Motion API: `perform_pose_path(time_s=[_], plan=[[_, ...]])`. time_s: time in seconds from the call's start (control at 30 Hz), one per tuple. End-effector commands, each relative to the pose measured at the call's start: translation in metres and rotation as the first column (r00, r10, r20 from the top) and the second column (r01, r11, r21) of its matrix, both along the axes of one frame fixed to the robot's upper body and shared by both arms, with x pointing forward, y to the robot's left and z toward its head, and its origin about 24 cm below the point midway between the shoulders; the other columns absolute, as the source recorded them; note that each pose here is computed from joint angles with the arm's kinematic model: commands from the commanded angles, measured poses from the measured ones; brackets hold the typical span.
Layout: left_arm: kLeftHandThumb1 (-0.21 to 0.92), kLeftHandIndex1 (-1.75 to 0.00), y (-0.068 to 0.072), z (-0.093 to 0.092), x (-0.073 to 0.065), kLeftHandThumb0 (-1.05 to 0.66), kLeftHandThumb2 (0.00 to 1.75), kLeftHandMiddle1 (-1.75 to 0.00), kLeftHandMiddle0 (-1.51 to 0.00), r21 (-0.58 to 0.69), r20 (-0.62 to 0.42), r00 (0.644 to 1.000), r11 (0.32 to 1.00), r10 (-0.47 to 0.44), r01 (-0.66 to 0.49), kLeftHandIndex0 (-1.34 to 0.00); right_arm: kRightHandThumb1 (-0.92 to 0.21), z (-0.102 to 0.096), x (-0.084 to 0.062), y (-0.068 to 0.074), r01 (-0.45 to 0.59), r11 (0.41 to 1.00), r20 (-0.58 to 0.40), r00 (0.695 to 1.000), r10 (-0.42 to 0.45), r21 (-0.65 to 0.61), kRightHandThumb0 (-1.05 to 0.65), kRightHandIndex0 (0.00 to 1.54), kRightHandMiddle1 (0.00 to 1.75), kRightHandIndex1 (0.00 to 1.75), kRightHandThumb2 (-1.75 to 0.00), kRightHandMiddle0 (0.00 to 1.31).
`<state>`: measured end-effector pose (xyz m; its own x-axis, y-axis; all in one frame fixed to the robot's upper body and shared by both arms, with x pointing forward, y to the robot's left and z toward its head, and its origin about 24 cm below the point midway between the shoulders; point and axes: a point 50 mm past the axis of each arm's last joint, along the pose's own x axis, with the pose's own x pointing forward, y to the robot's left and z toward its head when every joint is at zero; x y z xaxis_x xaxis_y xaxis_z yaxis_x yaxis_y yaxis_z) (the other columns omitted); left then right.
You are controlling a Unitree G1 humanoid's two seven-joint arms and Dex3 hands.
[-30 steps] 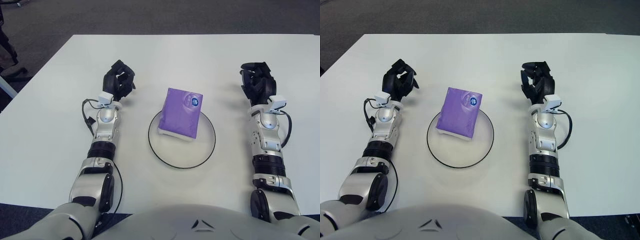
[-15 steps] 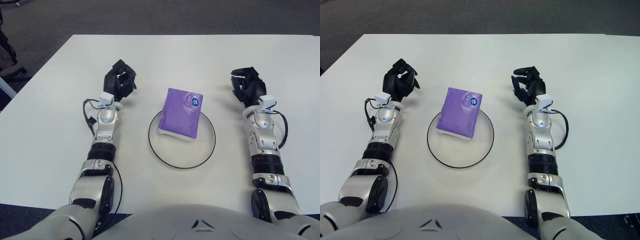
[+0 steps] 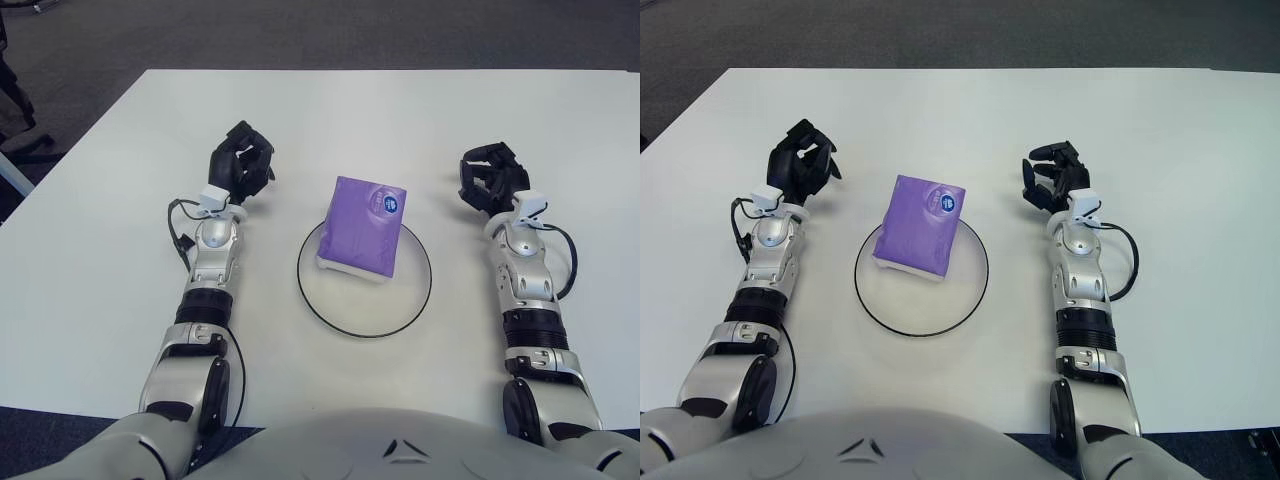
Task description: Put the tissue paper into the plate.
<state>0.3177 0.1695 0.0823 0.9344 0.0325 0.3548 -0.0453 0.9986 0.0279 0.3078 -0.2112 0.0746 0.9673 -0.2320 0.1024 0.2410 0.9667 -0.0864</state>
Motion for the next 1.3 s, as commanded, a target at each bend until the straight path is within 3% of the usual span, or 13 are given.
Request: perform_pose_path(time_s=[0.0, 0.6, 1.27], plan=[[0.92, -1.75, -0.003, -0.049, -0.024, -0.34, 0.42, -1.75, -0.98, -0.054, -0.182, 0.983, 0.998, 0.019, -0.029, -0.64, -0.51, -0.04, -0.017, 0.004, 0.025, 1.0, -0.141, 0.99, -0.023, 0.01, -0.01, 0.61, 1.66, 1.5, -0.98, 0.35], [0.92, -1.75, -0.003, -0.053, -0.025, -0.34, 0.42, -1.75, -0.98, -0.061, -0.212, 0.977, 0.997, 0.028, -0.042, -0.63, -0.5, -0.052, -0.014, 0.004, 0.027, 1.0, -0.19, 0.981, -0.028, -0.006, -0.01, 0.59, 1.75, 1.45, -1.0, 0.34], [0.92, -1.75, -0.001, -0.057, -0.023, -0.34, 0.42, -1.75, -0.98, -0.056, -0.228, 0.973, 0.997, 0.031, -0.045, -0.62, -0.46, -0.058, -0.012, 0.01, -0.058, 0.997, -0.205, 0.978, 0.048, -0.046, -0.01, 0.58, 1.75, 1.52, -1.07, 0.35]])
